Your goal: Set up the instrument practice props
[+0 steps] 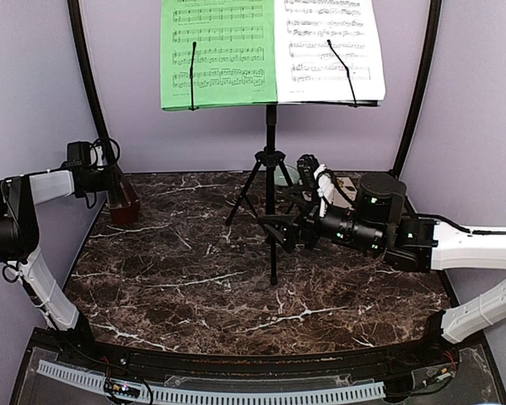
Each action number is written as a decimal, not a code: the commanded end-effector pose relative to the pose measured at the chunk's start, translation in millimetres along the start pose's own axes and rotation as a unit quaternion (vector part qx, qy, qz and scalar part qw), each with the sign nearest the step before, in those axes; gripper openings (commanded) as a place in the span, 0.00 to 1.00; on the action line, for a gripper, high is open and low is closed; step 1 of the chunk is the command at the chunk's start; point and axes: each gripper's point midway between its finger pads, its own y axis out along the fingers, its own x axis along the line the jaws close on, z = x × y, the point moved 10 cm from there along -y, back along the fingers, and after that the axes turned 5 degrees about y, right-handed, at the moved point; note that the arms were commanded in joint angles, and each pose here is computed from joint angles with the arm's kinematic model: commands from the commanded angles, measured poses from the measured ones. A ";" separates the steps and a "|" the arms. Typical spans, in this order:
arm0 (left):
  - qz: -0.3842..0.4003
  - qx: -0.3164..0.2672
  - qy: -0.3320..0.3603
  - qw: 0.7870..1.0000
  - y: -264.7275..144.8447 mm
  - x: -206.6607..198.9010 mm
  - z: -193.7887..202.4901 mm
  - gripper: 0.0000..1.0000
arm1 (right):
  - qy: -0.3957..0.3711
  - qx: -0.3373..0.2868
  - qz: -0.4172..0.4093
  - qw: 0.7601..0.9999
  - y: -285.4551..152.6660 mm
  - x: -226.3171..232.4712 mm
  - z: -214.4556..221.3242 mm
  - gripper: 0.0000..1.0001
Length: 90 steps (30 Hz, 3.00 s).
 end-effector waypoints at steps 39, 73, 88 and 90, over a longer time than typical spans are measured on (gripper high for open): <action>0.247 -0.061 0.021 0.967 -189.7 -245.4 82.5 0.21 | 0.098 -0.006 0.021 0.995 -2.4 -49.3 10.8 0.99; 0.252 0.048 -0.080 0.963 -153.0 -185.2 121.0 0.70 | 0.113 0.006 0.024 0.993 4.8 -50.6 12.3 1.00; 0.350 0.126 -0.016 0.928 -98.2 -211.9 202.4 0.36 | 0.127 0.037 0.013 0.991 27.1 -42.0 14.7 1.00; 0.367 0.135 0.007 0.920 -100.9 -224.1 210.7 0.35 | 0.127 0.040 0.013 0.991 29.4 -41.7 14.9 1.00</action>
